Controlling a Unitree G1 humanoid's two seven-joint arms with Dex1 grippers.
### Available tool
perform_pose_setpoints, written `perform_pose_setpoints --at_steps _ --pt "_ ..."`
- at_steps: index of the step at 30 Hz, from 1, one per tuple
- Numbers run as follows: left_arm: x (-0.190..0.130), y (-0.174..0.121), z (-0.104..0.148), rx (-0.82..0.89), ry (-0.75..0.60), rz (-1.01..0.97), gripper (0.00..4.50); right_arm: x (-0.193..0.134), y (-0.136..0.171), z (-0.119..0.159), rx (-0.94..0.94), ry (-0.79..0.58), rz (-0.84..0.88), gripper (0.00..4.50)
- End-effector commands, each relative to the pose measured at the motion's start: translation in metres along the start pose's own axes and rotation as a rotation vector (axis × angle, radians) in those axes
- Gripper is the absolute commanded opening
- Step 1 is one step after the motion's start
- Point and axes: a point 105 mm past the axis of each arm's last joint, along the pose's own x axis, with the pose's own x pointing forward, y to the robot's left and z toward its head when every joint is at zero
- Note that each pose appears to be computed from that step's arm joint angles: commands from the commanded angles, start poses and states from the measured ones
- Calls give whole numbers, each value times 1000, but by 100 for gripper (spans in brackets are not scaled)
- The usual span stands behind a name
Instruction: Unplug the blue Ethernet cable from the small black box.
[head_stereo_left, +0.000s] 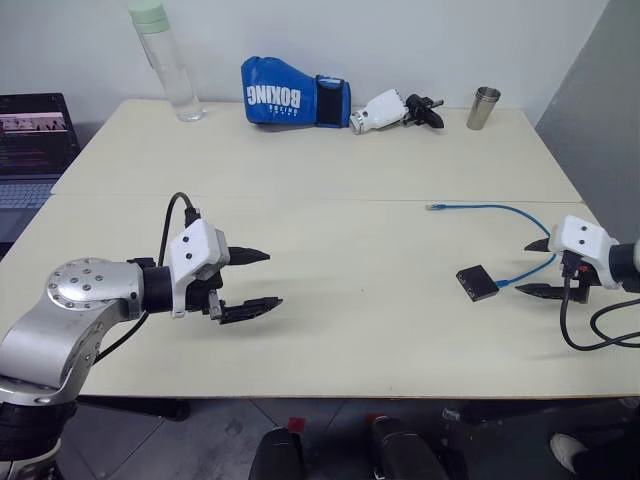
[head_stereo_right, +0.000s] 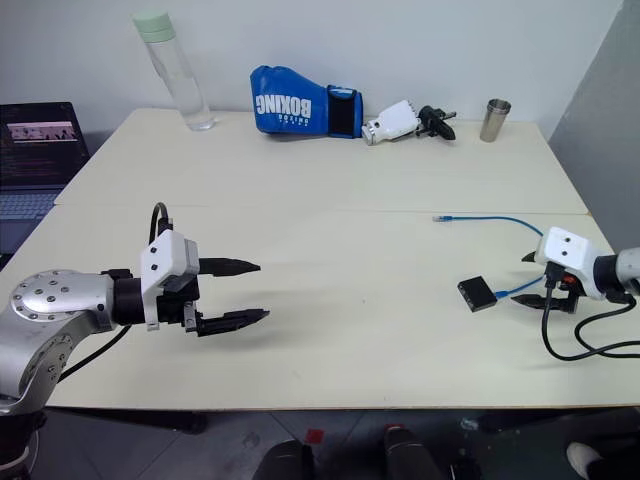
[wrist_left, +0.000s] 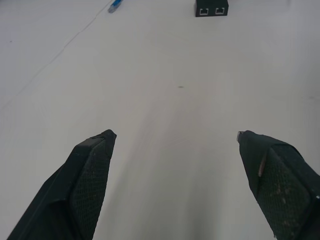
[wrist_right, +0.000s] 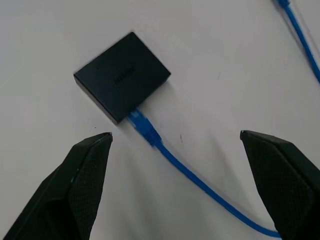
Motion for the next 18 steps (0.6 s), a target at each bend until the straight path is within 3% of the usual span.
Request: perform_pose_setpoints --at_steps 1,11,14,18 --pt "1 -2 15 68 -22 -3 415 9 -3 -3 -63 72 67 434" --pt "2 -3 18 81 -28 -4 415 30 -3 -2 -91 105 155 434" --pt "3 -3 18 85 -28 -7 418 29 -2 -4 -84 127 190 380" --pt "4 -3 19 91 -30 -12 418 28 2 -8 -78 157 237 266"
